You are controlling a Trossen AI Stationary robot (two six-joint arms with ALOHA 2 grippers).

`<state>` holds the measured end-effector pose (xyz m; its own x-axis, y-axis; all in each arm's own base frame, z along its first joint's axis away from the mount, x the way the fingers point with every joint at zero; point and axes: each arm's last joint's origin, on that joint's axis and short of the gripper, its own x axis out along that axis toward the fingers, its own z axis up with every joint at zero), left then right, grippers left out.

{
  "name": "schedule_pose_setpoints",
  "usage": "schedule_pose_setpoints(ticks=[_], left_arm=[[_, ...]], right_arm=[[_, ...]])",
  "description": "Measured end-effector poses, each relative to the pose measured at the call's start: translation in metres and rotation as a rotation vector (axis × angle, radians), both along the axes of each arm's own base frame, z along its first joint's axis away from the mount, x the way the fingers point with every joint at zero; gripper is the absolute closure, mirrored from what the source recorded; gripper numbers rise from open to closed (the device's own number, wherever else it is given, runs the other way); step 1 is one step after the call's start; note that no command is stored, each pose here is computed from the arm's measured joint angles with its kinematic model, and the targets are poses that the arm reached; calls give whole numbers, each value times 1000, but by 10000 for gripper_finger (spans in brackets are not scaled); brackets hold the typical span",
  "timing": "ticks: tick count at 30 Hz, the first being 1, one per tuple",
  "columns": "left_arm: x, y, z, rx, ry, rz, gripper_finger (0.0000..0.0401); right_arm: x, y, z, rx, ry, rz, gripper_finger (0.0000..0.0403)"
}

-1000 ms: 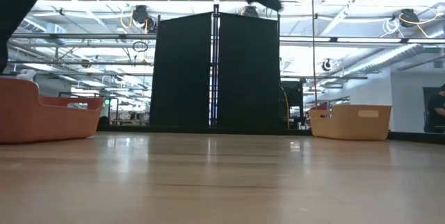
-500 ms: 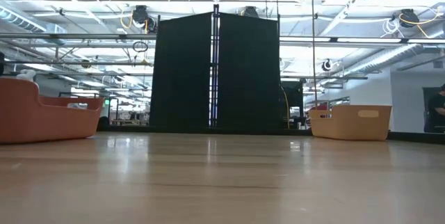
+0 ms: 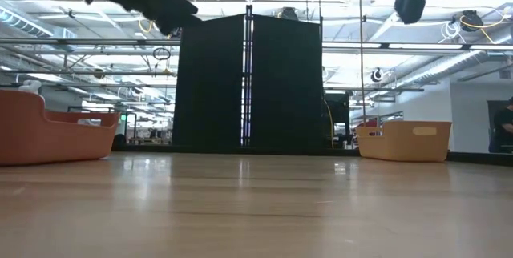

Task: Sort blocks
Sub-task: Return to Home Position

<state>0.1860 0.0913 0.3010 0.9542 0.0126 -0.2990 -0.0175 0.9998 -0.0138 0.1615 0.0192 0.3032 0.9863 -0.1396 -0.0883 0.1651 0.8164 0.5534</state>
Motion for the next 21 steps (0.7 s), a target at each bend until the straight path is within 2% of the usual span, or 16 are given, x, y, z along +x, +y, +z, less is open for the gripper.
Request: schedule_pose_setpoints(ticks=[7, 14, 21], left_arm=[[-29, -1, -20, -92, -167, 118, 196], [-54, -6, -17, -118, -250, 190, 196], [-67, -14, -29, -158, -283, 225, 196]], right_arm=[[-14, -30, -4, -21, 74, 24, 403], [-42, -36, -1, -123, 74, -7, 403], [-61, -36, -41, -115, 7, -54, 403]])
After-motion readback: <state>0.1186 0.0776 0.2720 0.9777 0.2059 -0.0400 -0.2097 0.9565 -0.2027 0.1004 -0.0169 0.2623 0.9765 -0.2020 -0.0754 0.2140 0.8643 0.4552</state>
